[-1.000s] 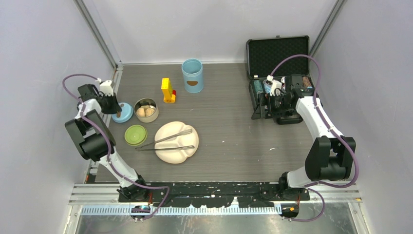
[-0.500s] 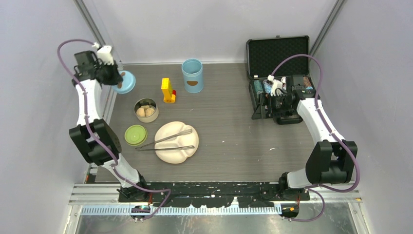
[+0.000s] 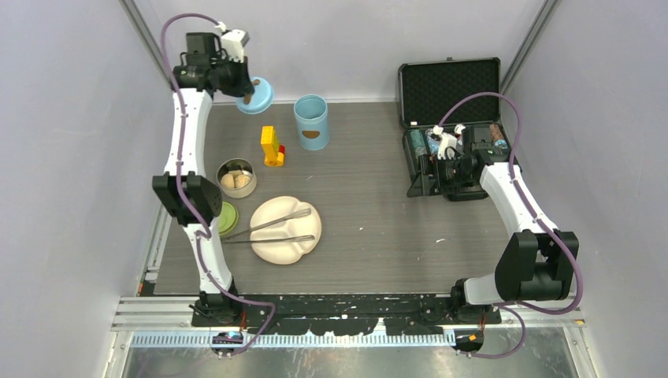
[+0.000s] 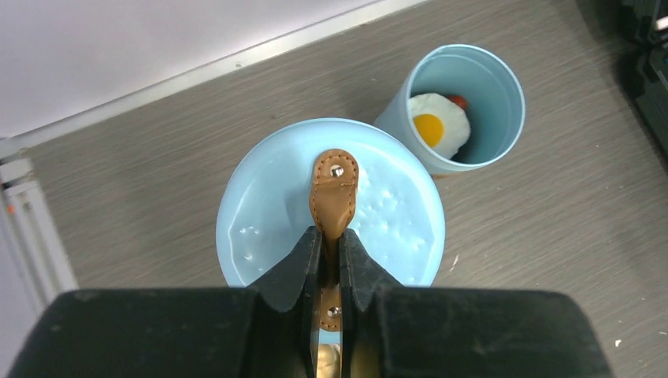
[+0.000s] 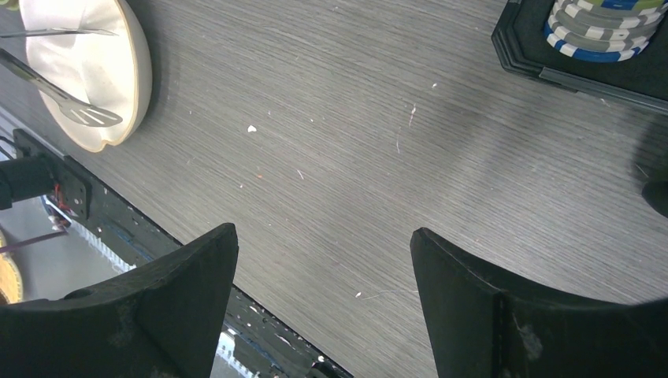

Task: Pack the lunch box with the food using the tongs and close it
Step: Close the box lid on the packing box.

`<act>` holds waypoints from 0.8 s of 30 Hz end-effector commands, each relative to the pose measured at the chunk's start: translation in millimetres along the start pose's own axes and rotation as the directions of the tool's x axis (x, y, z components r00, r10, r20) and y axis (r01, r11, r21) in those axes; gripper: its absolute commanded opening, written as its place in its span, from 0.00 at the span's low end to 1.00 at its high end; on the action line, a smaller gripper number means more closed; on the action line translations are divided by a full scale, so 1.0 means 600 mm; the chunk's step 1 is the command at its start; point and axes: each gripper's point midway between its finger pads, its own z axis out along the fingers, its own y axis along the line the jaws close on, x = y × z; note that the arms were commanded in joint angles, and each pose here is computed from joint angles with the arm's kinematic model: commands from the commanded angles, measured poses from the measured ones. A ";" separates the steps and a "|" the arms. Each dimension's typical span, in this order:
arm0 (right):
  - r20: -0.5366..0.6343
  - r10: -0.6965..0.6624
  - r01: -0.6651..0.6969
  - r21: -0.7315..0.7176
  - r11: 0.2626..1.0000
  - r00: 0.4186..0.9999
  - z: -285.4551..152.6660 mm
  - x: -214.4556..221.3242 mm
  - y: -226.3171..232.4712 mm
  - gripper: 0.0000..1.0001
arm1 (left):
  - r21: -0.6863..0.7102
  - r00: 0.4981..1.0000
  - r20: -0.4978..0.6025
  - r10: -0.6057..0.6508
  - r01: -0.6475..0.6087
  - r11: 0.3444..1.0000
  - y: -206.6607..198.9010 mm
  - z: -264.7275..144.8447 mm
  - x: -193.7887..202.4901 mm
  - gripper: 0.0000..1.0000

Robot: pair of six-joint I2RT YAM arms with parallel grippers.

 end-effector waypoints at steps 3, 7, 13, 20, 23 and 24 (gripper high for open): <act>0.059 -0.045 0.044 0.003 0.999 0.997 -0.013 -0.015 0.010 0.85 | 0.078 1.000 0.009 0.020 -0.021 0.997 -0.076 0.058 -0.020 0.00; 0.053 -0.043 0.043 0.008 0.999 0.998 -0.010 -0.012 0.007 0.85 | 0.123 0.999 0.037 0.023 -0.027 0.992 -0.108 0.101 -0.033 0.00; 0.047 -0.040 0.039 0.010 0.999 0.998 -0.008 -0.011 0.005 0.85 | 0.165 0.995 0.048 0.082 -0.089 0.982 -0.163 0.165 -0.024 0.00; 0.036 -0.035 0.034 0.017 0.999 0.999 -0.003 -0.008 -0.001 0.85 | 0.170 0.990 0.079 0.116 -0.128 0.977 -0.185 0.213 -0.024 0.00; 0.030 -0.034 0.033 0.017 0.999 0.999 -0.001 -0.007 -0.003 0.85 | 0.169 0.989 0.078 0.127 -0.139 0.976 -0.190 0.228 -0.018 0.00; 0.029 -0.033 0.033 0.017 0.999 0.999 0.000 -0.006 -0.004 0.85 | 0.166 0.988 0.078 0.131 -0.143 0.976 -0.190 0.233 -0.017 0.00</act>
